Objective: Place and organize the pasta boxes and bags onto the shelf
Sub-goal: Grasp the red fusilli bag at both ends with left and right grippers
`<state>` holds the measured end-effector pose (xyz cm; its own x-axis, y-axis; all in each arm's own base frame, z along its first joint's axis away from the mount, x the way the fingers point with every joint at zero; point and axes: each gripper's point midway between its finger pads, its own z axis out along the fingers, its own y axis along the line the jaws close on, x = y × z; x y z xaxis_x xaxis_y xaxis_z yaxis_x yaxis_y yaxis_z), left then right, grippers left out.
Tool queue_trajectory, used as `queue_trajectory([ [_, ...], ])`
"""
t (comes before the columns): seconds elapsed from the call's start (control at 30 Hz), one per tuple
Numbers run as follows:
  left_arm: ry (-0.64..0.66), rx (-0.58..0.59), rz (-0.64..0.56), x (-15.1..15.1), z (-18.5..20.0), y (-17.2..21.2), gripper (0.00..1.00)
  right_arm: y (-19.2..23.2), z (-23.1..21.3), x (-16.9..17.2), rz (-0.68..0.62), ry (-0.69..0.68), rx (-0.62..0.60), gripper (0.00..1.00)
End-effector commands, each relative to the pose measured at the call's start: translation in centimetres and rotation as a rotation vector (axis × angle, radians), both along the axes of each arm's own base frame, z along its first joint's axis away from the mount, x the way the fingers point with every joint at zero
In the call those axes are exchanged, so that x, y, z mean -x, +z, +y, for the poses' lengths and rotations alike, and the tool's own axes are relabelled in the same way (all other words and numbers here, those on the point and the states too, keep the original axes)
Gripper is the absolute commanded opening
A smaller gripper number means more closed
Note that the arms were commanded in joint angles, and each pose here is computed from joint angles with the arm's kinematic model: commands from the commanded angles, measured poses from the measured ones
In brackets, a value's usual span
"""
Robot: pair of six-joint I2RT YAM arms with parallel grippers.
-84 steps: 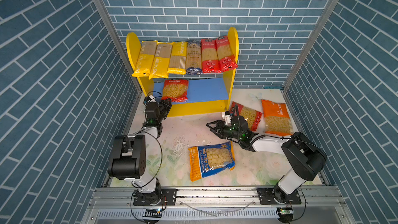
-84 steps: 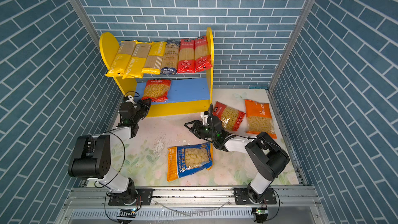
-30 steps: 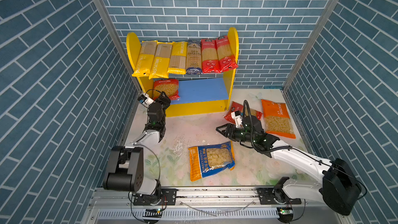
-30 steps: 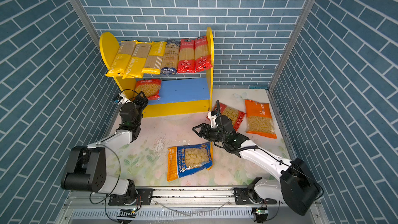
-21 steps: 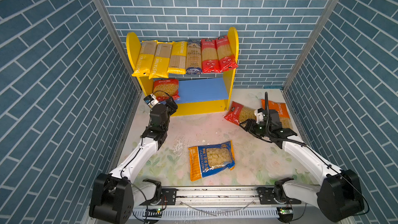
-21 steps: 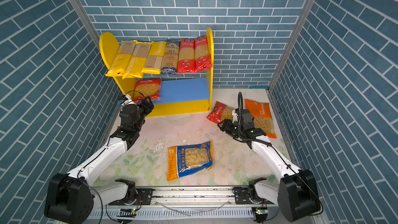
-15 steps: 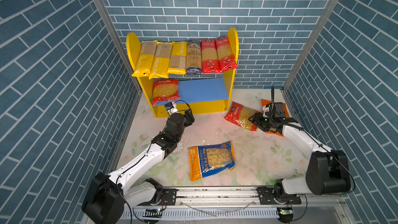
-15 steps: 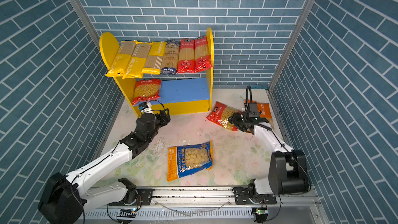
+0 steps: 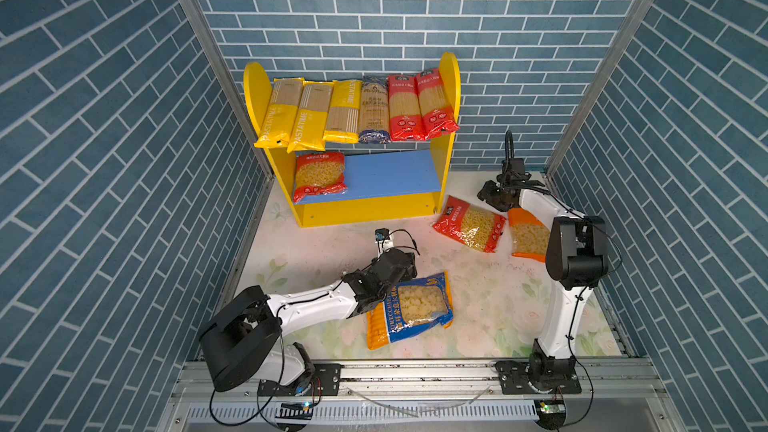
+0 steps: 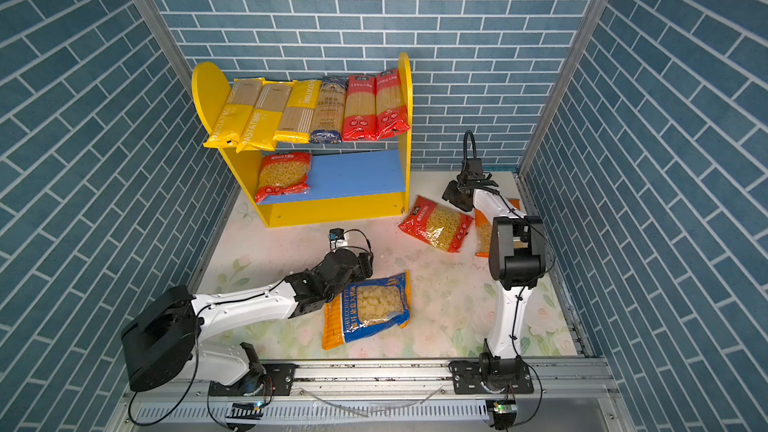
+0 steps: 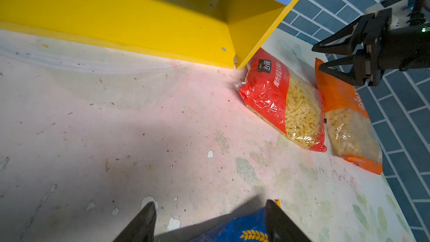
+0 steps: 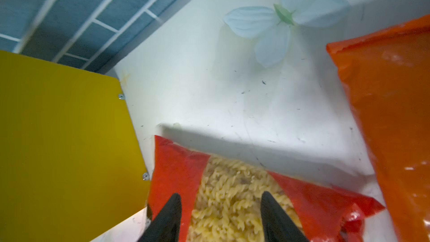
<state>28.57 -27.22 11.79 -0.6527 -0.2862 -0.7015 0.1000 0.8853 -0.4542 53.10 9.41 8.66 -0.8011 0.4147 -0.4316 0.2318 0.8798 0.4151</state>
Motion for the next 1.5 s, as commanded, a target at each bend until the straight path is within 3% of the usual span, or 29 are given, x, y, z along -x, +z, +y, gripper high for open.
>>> queue_trajectory([
  [0.0, -0.01, 0.039, -0.003, 0.0, -0.8, 0.6, 0.75, -2.3, 0.1, 1.1, 0.088, 0.027, 0.013, 0.55],
  [0.23, -0.044, 0.047, -0.018, -0.8, -2.1, 1.0, 0.75, -3.2, 1.2, 5.8, 0.121, 0.002, -0.047, 0.54],
  [0.43, -0.058, 0.075, 0.008, -2.1, -2.7, 0.2, 0.75, -3.5, 4.4, 12.2, 0.112, -0.026, -0.147, 0.53],
  [0.6, -0.033, 0.127, 0.051, -3.8, -1.3, -0.6, 0.77, -3.6, 8.5, 16.7, 0.125, 0.057, -0.177, 0.53],
  [0.67, -0.111, 0.171, 0.048, -4.7, -2.2, -0.1, 0.79, -2.9, 9.6, 17.9, 0.128, 0.118, -0.215, 0.53],
  [0.77, -0.224, 0.214, 0.091, -5.6, -3.4, -0.2, 0.82, -0.3, 8.6, 18.5, 0.091, 0.185, -0.235, 0.56],
  [0.87, -0.244, 0.213, 0.147, -6.8, -2.7, -1.3, 0.82, 0.8, 5.9, 18.7, 0.079, 0.191, -0.249, 0.61],
  [1.0, -0.24, 0.188, 0.214, -8.1, -2.1, -3.3, 0.82, -1.3, 4.8, 19.8, 0.149, 0.226, -0.294, 0.65],
  [1.13, -0.292, 0.221, 0.289, -8.2, -4.2, -4.9, 0.8, -3.6, 5.2, 20.1, 0.173, 0.227, -0.322, 0.67],
  [1.47, -0.327, 0.23, 0.37, -7.8, -7.5, -8.3, 0.74, -6.9, 7.6, 19.1, 0.223, 0.248, -0.364, 0.61],
])
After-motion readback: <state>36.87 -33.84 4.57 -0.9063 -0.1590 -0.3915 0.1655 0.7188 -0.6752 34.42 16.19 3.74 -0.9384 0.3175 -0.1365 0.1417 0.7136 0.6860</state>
